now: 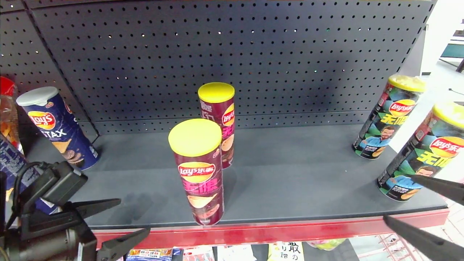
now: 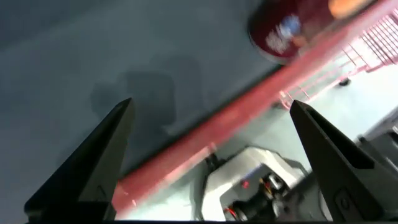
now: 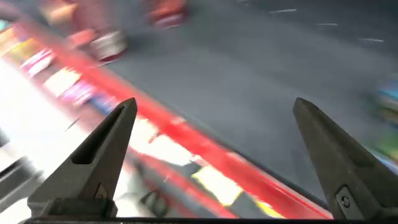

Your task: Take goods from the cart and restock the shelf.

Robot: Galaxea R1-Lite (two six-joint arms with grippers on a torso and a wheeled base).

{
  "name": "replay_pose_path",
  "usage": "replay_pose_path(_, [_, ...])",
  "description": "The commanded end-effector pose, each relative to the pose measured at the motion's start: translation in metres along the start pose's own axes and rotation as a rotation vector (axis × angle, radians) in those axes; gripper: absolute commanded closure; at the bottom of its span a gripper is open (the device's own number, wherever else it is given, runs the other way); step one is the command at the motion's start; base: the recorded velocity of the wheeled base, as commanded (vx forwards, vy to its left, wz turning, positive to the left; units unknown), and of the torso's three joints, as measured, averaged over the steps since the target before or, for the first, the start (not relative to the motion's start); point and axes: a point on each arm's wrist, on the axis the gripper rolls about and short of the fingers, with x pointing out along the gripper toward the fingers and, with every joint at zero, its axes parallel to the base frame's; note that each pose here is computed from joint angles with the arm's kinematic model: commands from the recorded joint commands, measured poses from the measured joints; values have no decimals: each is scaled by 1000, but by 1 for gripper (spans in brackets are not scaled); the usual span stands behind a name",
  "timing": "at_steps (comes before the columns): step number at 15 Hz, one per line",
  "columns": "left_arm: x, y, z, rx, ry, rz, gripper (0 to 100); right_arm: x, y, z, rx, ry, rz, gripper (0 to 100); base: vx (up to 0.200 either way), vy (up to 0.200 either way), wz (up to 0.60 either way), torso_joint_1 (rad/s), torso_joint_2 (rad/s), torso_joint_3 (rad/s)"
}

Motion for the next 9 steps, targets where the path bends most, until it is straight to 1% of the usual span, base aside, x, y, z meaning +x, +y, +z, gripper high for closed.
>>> replay_pose_path(1, [31, 10, 4, -4, 59, -5, 0, -28, -12, 0, 33, -104, -160, 0, 0, 0, 0, 0, 0, 0])
replay_pose_path(2, [36, 11, 7, -3, 64, -8, 0, -31, -14, 1, 39, -115, -193, 0, 0, 0, 0, 0, 0, 0])
replay_pose_path(3, [46, 15, 14, -5, 74, -10, 0, -35, -16, 0, 46, -125, -240, 0, 0, 0, 0, 0, 0, 0])
replay_pose_path(4, [49, 15, 16, -3, 75, -9, 0, -35, -16, 0, 48, -126, -246, 0, 0, 0, 0, 0, 0, 0])
replay_pose_path(5, [57, 18, 22, 13, 77, -11, 0, -37, -17, 0, 56, -132, -260, 0, 0, 0, 0, 0, 0, 0])
replay_pose_path(8, [69, 22, 29, 24, 84, -15, 0, -37, -17, 0, 56, -135, -260, 0, 0, 0, 0, 0, 0, 0])
replay_pose_path(9, [72, 20, 30, 29, 88, -24, 0, -37, -17, 1, 58, -137, -260, 0, 0, 0, 0, 0, 0, 0])
